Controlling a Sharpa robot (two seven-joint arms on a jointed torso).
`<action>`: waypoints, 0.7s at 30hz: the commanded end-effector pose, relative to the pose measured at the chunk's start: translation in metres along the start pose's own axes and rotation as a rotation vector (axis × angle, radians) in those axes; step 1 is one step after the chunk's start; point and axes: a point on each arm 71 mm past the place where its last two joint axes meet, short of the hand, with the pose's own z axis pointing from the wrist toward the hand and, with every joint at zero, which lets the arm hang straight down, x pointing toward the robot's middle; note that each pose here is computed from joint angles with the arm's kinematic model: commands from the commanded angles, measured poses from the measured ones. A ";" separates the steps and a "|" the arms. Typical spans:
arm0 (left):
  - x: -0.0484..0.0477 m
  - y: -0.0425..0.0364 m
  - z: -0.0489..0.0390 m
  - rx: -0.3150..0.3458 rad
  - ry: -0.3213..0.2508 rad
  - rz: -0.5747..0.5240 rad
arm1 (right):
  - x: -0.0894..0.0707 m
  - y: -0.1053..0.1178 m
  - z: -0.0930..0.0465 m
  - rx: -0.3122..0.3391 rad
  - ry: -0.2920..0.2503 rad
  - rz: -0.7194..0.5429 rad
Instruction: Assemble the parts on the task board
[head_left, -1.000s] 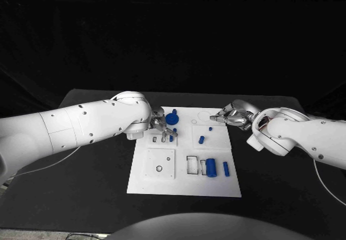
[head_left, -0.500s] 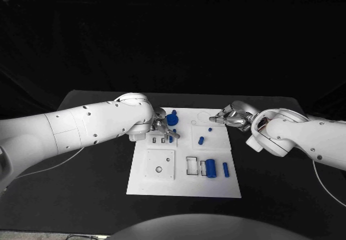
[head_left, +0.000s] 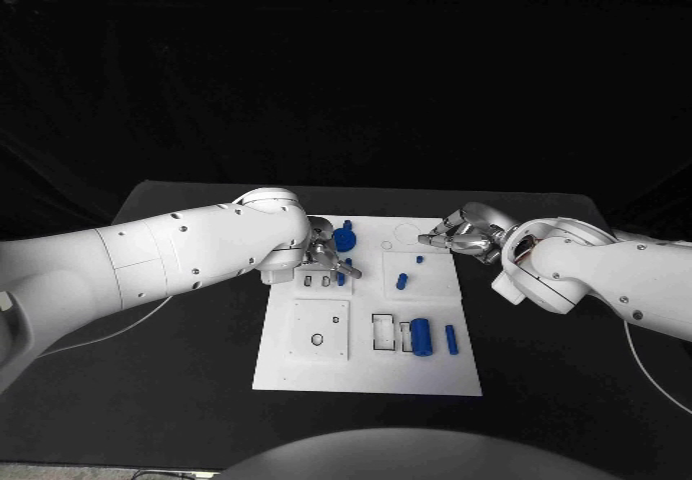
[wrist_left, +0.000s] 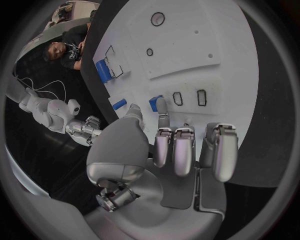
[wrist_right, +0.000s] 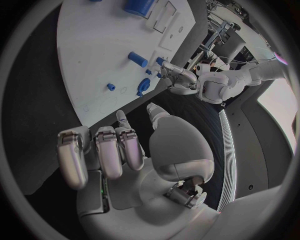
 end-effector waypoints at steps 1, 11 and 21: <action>0.0013 -0.0008 0.0004 -0.011 0.014 0.002 | 0.002 0.000 0.000 -0.001 0.014 -0.012; 0.0008 0.0005 0.0010 -0.025 0.015 0.004 | 0.002 0.001 0.000 0.001 0.019 -0.013; 0.0006 0.0012 0.0022 -0.029 0.015 0.002 | 0.003 0.001 0.000 0.001 0.022 -0.013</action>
